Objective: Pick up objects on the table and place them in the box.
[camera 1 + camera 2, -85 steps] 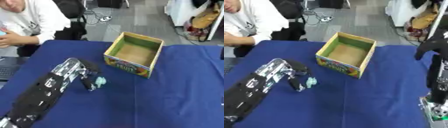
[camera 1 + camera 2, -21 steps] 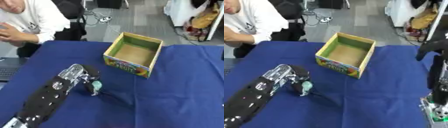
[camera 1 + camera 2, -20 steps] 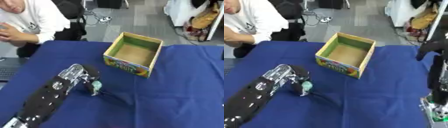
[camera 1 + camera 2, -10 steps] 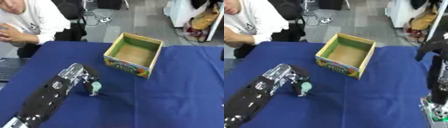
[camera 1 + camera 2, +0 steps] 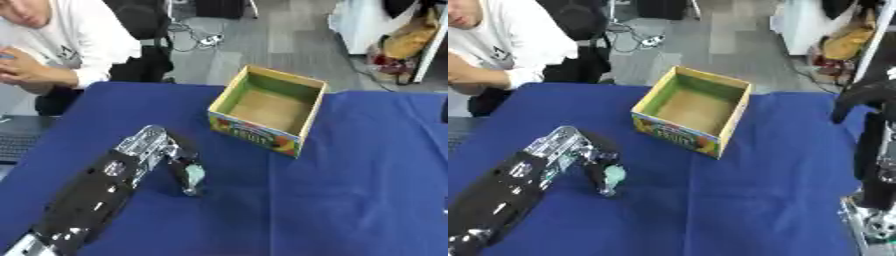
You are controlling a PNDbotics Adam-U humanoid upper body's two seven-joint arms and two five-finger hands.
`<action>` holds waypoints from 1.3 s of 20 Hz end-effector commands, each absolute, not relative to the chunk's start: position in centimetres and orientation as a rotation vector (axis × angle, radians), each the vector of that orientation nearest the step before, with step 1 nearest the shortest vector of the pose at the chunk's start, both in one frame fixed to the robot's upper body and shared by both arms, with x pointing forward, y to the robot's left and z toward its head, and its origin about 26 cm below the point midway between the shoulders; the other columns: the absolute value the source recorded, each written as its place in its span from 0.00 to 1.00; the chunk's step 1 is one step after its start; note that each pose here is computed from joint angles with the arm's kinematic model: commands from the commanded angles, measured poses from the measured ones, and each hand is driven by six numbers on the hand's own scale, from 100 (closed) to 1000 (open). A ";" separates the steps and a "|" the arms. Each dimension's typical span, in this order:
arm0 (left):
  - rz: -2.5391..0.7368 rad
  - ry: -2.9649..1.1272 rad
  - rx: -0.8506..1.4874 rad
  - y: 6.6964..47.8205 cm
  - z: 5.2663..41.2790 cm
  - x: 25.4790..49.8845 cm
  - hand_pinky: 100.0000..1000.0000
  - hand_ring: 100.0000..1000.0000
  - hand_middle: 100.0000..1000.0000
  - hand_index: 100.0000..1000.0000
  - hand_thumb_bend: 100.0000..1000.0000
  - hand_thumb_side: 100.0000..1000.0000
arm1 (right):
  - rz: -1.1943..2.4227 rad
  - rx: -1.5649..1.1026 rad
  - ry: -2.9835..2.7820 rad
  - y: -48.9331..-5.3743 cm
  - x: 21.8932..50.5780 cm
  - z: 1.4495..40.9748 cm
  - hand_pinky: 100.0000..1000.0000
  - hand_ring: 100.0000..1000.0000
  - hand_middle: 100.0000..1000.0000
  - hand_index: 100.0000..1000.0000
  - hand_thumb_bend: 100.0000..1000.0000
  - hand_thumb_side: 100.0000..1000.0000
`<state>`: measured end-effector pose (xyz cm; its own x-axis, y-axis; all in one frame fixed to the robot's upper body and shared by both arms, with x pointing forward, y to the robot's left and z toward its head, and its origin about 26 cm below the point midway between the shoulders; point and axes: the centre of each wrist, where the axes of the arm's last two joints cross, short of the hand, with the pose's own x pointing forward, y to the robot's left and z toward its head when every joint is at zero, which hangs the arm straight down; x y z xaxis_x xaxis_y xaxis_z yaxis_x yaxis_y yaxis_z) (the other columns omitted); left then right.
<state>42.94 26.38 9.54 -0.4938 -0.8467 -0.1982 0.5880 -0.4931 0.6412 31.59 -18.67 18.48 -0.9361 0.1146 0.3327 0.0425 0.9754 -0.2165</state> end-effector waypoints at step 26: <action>-2.110 -0.868 0.847 26.3 12.7 43.2 0.00 0.00 0.10 0.28 0.00 0.65 | 0.298 -0.116 -2.785 -18.8 31.6 18.9 0.08 0.18 0.29 0.39 0.00 0.85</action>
